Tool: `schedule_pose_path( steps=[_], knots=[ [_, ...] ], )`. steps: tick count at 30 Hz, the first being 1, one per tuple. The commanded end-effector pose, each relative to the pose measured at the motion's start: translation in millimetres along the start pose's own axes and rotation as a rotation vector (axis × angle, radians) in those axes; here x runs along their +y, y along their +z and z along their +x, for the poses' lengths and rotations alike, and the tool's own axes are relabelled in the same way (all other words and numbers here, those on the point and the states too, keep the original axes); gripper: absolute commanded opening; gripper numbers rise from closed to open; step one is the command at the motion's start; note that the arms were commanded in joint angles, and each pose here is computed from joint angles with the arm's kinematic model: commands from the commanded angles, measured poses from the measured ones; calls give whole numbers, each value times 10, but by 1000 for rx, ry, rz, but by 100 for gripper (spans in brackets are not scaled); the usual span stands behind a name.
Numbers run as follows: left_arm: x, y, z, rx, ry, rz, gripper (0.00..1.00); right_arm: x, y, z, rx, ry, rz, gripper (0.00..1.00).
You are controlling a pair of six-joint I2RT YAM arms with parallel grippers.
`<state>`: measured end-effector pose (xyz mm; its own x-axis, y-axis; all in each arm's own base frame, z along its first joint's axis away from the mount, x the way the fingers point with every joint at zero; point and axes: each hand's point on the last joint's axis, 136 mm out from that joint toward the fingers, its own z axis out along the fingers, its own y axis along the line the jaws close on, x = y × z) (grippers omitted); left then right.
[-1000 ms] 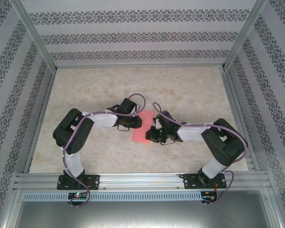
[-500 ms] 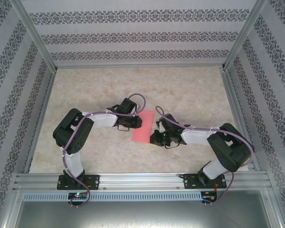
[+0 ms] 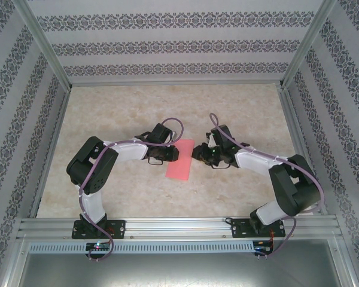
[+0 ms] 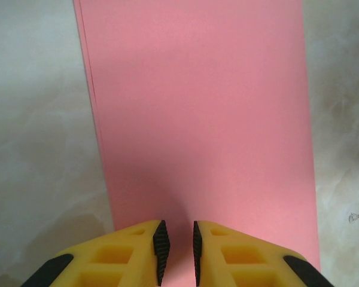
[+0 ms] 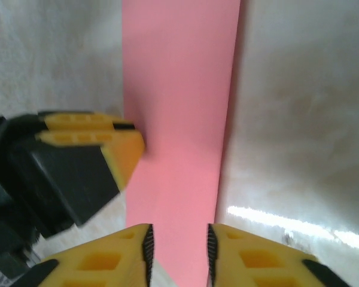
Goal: Fold a paper plane with a square sheet of paper (pick it up from the middle)
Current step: Fold the square sheet of paper in half at the center of the table, then pick up the paper from the center of the table.
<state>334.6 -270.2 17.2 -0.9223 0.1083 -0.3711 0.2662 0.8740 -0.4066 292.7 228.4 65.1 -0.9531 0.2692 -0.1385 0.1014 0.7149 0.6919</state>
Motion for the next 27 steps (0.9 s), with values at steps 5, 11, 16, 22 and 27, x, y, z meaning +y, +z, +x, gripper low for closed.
schedule_pose_path(
  steps=[5, 11, 16, 22, 27],
  knots=[
    [440, 127, 590, 190, -40, -145, 25, -34, 179, -294, -6, -3, 43, 42],
    [449, 121, 596, 192, -34, -149, 25, -130, 344, -422, 2, 13, 80, 43],
    [457, 121, 601, 192, -31, -152, 25, -187, 436, -509, 4, 9, 109, 44],
    [458, 138, 605, 193, -30, -149, 25, -127, 539, -569, 21, 14, 71, 43],
    [460, 144, 611, 195, -30, -148, 25, -32, 592, -561, 38, 14, 24, 43]
  ],
)
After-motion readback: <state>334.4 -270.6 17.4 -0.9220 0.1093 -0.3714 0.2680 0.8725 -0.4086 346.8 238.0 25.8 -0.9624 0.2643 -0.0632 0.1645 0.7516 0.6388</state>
